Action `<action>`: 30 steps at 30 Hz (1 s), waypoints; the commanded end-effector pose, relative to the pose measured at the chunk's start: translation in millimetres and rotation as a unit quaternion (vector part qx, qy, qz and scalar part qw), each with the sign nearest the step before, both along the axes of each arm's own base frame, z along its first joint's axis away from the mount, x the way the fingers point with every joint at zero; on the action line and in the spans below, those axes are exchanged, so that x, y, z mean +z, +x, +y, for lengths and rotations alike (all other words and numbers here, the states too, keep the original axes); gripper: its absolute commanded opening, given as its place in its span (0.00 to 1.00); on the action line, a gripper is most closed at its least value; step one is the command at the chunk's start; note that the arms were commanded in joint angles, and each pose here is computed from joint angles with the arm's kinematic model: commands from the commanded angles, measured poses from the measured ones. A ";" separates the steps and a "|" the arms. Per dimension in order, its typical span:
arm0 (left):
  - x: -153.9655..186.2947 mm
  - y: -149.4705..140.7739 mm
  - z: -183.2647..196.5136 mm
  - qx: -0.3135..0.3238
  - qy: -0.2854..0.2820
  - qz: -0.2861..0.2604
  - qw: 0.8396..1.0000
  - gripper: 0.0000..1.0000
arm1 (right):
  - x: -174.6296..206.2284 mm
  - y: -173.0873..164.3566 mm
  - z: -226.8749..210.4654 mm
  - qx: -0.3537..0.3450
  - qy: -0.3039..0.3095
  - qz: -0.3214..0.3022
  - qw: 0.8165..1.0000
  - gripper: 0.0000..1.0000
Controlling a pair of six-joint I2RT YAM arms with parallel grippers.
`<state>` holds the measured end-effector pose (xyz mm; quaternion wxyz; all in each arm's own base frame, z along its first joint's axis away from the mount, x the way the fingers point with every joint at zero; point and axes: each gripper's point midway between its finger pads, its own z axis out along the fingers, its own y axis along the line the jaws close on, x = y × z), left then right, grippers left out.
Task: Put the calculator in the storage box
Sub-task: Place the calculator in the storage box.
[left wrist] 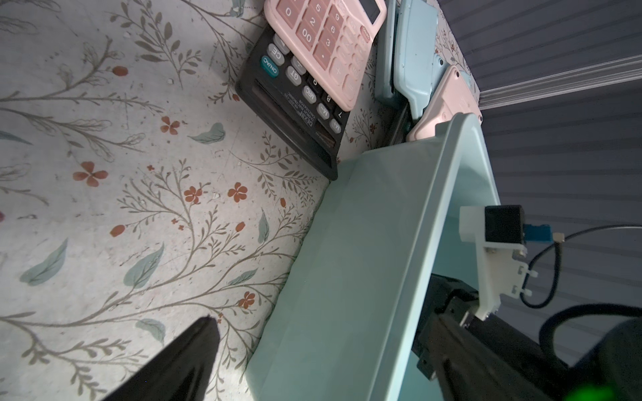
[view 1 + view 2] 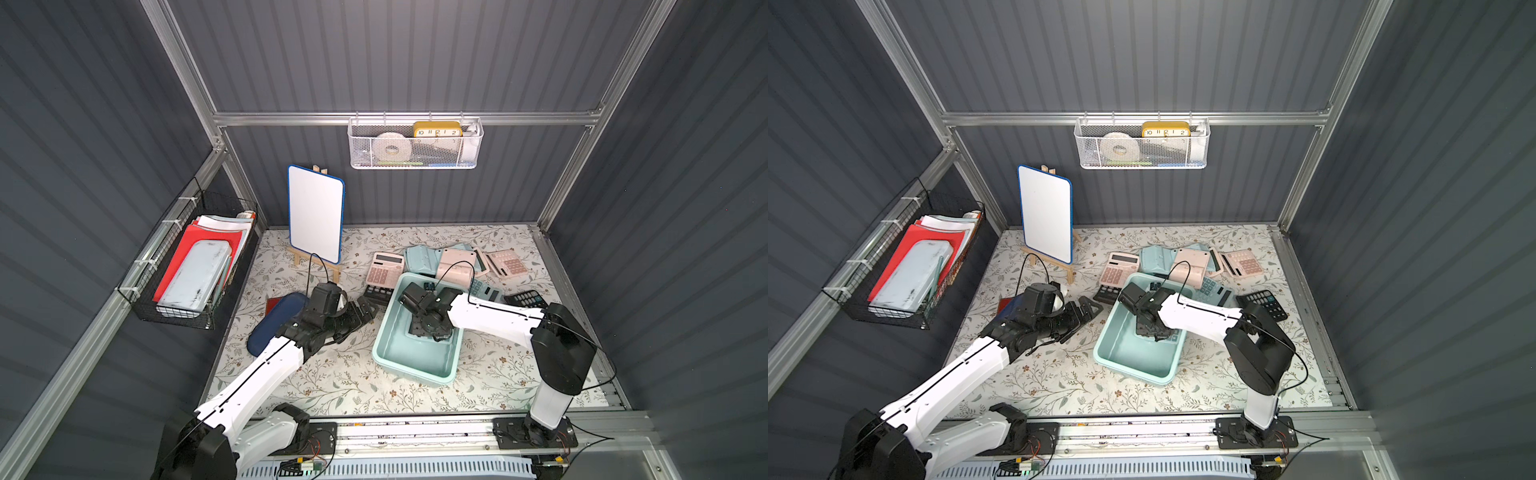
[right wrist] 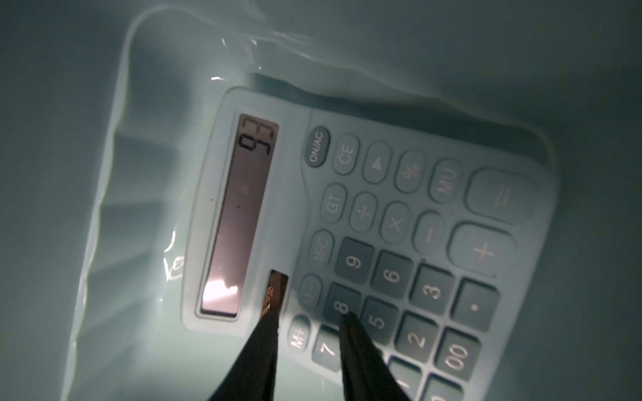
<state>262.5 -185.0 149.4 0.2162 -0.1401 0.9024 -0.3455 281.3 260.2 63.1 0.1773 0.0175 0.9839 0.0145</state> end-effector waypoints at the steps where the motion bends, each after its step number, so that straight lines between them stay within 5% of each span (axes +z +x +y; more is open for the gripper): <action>1: 3.5 -4.1 -0.7 -0.005 -0.007 -0.007 1.000 0.99 | -1.4 9.1 15.8 0.024 0.025 -0.017 0.999 0.35; 13: 3.0 -11.3 -0.9 -0.014 -0.013 -0.007 1.000 0.99 | 57.7 3.9 2.7 0.067 0.026 -0.056 0.996 0.40; 24: 2.4 2.5 -11.2 -0.025 -0.017 -0.011 0.999 0.99 | -7.7 -15.6 -9.3 0.055 -0.016 0.023 0.998 0.40; 30: -0.7 -0.8 -12.9 -0.036 -0.016 -0.004 0.999 0.99 | -24.0 2.0 8.8 0.060 -0.003 0.009 0.998 0.38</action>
